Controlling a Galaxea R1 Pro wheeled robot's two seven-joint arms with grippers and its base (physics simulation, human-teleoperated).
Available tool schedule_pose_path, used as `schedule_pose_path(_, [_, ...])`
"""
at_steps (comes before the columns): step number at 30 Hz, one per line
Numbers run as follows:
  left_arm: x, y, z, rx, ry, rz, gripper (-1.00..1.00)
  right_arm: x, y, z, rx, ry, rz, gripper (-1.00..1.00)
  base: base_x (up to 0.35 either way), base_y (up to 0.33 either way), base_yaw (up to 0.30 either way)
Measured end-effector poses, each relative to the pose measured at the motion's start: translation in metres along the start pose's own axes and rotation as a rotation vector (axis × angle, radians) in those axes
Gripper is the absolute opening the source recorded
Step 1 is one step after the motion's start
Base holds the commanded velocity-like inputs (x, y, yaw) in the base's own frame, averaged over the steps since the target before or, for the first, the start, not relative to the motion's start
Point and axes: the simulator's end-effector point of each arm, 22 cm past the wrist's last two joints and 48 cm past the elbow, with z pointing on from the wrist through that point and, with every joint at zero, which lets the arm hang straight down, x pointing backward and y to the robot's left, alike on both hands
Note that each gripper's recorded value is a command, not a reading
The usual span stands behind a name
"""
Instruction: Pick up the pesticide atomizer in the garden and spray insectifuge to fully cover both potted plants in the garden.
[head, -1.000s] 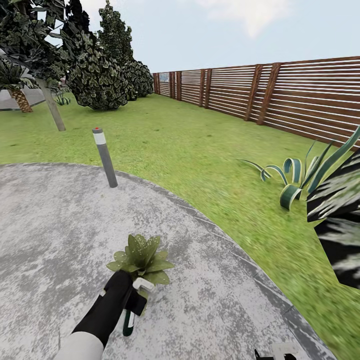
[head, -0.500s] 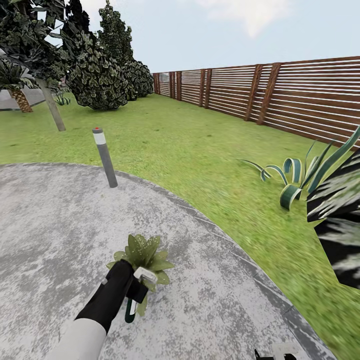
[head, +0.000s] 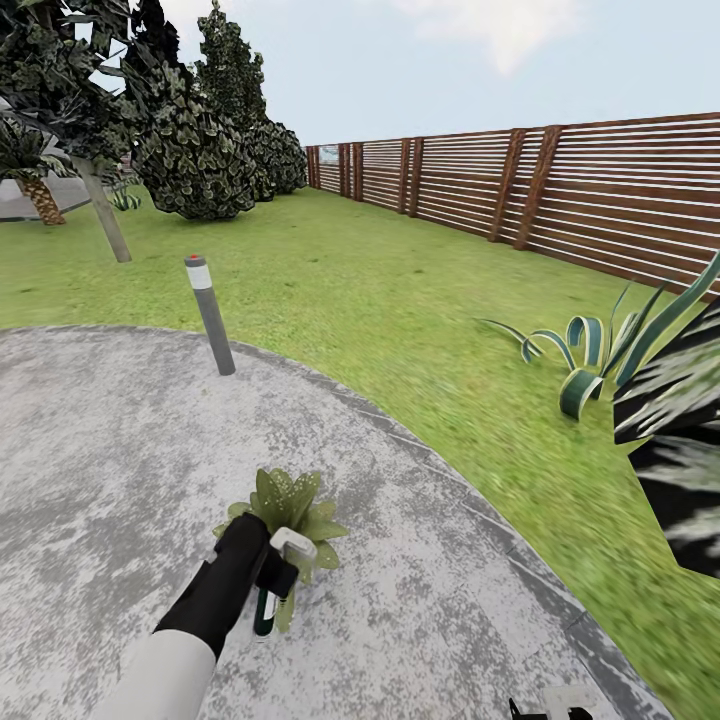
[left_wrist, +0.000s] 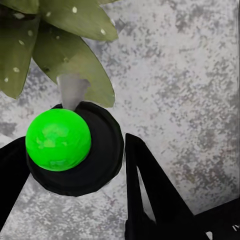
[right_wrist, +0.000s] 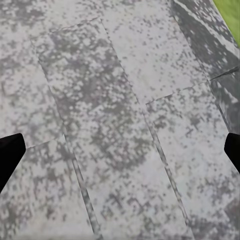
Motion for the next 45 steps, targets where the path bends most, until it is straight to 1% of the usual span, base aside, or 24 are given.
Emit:
schedule_pose_path(4, [-0.017,0.007,-0.009,-0.012,-0.026,0.0,-1.0,0.0,0.0,0.0,0.001,0.0,0.0,1.0,0.0,0.0,0.0])
schedule_pose_path(6, [-0.01,0.007,-0.005,-0.01,-0.01,-0.001,-1.0,0.0,0.0,0.0,0.001,0.0,0.0,1.0,0.0,0.0,0.0])
schedule_pose_path(9, [-0.007,0.008,-0.004,-0.017,-0.002,0.006,-1.0,0.0,0.0,0.0,0.001,0.0,0.0,1.0,0.0,0.0,0.0])
schedule_pose_path(14, [0.017,0.013,0.007,-0.022,0.033,0.007,-1.0,0.0,0.0,0.0,0.001,0.0,0.0,1.0,0.0,0.0,0.0])
schedule_pose_path(17, [0.044,0.029,0.016,-0.038,0.078,0.003,-1.0,0.0,0.0,0.0,0.001,0.0,0.0,1.0,0.0,0.0,0.0])
schedule_pose_path(21, [0.073,0.035,0.03,-0.028,0.144,-0.003,-1.0,0.0,0.0,0.0,0.001,0.0,0.0,1.0,0.0,0.0,0.0])
schedule_pose_path(25, [0.082,0.035,0.034,-0.022,0.163,-0.004,-1.0,0.0,0.0,0.0,0.001,0.0,0.0,1.0,0.0,0.0,0.0])
schedule_pose_path(27, [0.1,0.03,0.042,-0.011,0.197,-0.002,-1.0,0.0,0.0,0.0,0.001,0.0,0.0,1.0,0.0,0.0,0.0])
schedule_pose_path(28, [0.103,0.028,0.045,-0.007,0.198,0.006,-1.0,0.0,0.0,0.0,0.001,0.0,0.0,1.0,0.0,0.0,0.0])
schedule_pose_path(30, [0.109,0.019,0.058,0.023,0.173,0.06,-1.0,0.0,0.0,0.0,0.002,0.0,0.001,1.0,0.0,0.0,0.0])
schedule_pose_path(33, [0.119,0.013,0.065,0.04,0.179,0.08,-1.0,0.0,0.0,0.0,0.002,0.0,0.001,1.0,0.0,0.0,0.0])
schedule_pose_path(35, [0.121,0.014,0.066,0.042,0.179,0.077,-1.0,0.0,0.0,0.0,0.002,0.0,0.001,1.0,0.0,0.0,0.0])
schedule_pose_path(36, [0.122,0.015,0.067,0.043,0.177,0.067,-1.0,0.0,0.0,0.0,0.002,0.0,0.002,1.0,0.0,0.0,0.0])
schedule_pose_path(37, [0.123,0.017,0.067,0.044,0.172,0.046,-1.0,0.0,-0.001,0.0,0.002,0.0,0.002,1.0,0.0,0.0,0.0])
schedule_pose_path(38, [0.123,0.019,0.068,0.046,0.162,0.033,-1.0,0.0,-0.001,0.0,0.003,0.0,0.002,1.0,-0.047,0.0,0.0])
schedule_pose_path(39, [0.119,0.025,0.068,0.037,0.133,0.023,-1.0,0.0,-0.001,0.0,0.002,0.0,0.002,1.0,-0.132,0.0,0.0])
schedule_pose_path(40, [0.123,0.032,0.071,0.012,0.121,0.02,-1.0,0.0,0.0,0.0,0.001,0.0,0.001,1.0,-0.291,0.0,0.0])
schedule_pose_path(41, [0.131,0.045,0.074,-0.051,0.122,0.019,-1.0,0.0,0.0,0.0,0.0,0.001,0.001,1.0,-0.32,0.0,0.0])
schedule_pose_path(42, [0.134,0.051,0.074,-0.081,0.123,0.015,-1.0,0.0,0.0,0.0,0.0,0.001,0.001,1.0,-0.33,0.031,0.0])
schedule_pose_path(45, [0.135,0.053,0.074,-0.094,0.122,0.011,-1.0,0.0,0.0,0.0,0.0,0.001,0.001,1.0,-0.334,0.104,0.0])
